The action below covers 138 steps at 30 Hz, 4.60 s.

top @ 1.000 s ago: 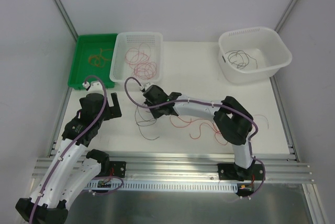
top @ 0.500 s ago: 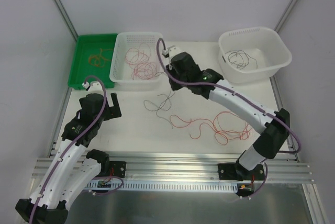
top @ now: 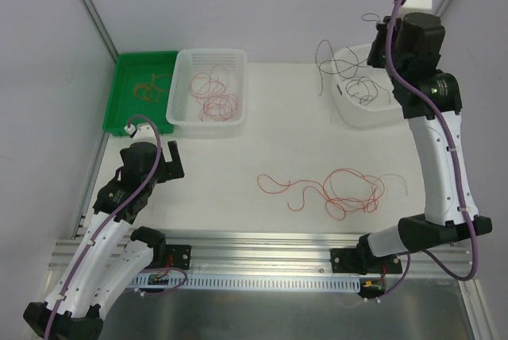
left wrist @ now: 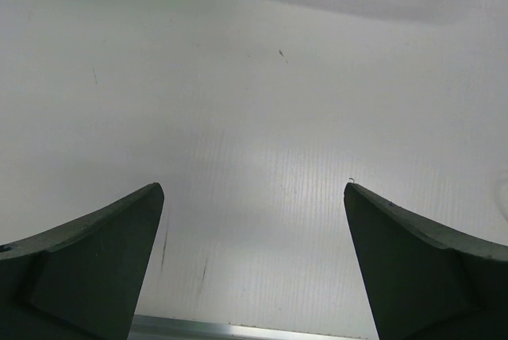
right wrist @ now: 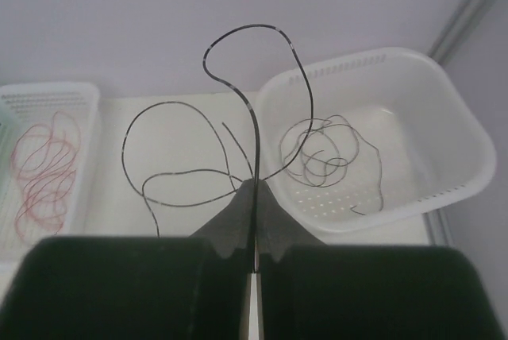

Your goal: Untangle the cables

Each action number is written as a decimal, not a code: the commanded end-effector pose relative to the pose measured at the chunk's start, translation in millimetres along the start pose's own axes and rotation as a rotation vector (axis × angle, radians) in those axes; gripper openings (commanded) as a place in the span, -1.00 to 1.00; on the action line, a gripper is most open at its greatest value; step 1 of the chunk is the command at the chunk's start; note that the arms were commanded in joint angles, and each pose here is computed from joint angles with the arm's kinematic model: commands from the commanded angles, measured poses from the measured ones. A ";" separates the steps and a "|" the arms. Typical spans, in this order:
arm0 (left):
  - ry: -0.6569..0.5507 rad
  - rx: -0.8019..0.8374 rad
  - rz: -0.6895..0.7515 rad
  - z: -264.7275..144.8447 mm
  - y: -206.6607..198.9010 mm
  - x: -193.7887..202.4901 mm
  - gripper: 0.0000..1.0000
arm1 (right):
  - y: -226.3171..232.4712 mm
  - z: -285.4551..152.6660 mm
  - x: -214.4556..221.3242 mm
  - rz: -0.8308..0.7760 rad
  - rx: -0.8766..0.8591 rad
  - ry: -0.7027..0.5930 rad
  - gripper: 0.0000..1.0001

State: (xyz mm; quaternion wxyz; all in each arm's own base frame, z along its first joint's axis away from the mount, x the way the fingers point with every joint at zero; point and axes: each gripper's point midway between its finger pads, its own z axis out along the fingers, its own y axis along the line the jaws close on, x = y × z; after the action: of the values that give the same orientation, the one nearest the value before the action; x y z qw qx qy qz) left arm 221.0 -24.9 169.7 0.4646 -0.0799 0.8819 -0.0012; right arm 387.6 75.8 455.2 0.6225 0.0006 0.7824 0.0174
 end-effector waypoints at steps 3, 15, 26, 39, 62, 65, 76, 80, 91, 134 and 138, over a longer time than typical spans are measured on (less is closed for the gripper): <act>-0.022 0.015 0.007 1.7 -2.2 -5.6 0.98 | -66.2 49.4 -5.7 0.052 0.126 -0.017 -0.99; -0.006 0.026 0.017 4.6 -5.0 -3.3 0.98 | -160.6 195.3 59.3 0.127 0.267 0.080 -0.85; 0.016 0.063 0.030 6.2 -12.1 -0.9 0.98 | -141.9 153.2 88.7 0.231 0.218 0.150 0.63; 0.084 0.177 0.056 8.8 -33.5 10.1 0.98 | -69.4 -8.0 244.6 0.376 0.154 0.503 0.84; 0.100 0.196 0.064 9.7 -37.0 13.2 0.98 | -60.8 -92.0 462.0 0.650 0.343 0.762 0.33; 0.097 0.196 0.062 9.7 -37.1 12.1 0.98 | -51.6 -85.4 464.6 0.611 0.307 0.786 0.11; 0.100 0.201 0.065 9.6 -37.9 12.7 0.98 | 59.7 -69.4 459.8 0.298 0.010 0.854 -0.97; 0.099 0.202 0.065 9.4 -37.8 12.8 0.98 | 143.6 -68.1 436.0 0.145 -0.192 0.839 -0.99; 0.088 0.213 0.062 7.4 -39.1 11.3 0.98 | 285.1 -121.0 417.3 -0.188 -0.579 0.853 -0.65; 0.577 0.381 0.106 51.2 -178.4 160.7 0.31 | 197.4 -107.5 435.7 -0.219 -0.409 0.875 -0.35; 0.585 0.348 0.126 57.7 -174.1 168.1 0.07 | 195.3 -108.7 437.4 -0.216 -0.404 0.879 -0.47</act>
State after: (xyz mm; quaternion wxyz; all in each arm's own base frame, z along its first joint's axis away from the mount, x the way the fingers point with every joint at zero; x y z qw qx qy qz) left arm 196.7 -219.6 21.7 0.1945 0.0641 0.9648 -0.1648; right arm 179.5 275.9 60.2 0.2201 -0.2167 0.9463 0.0955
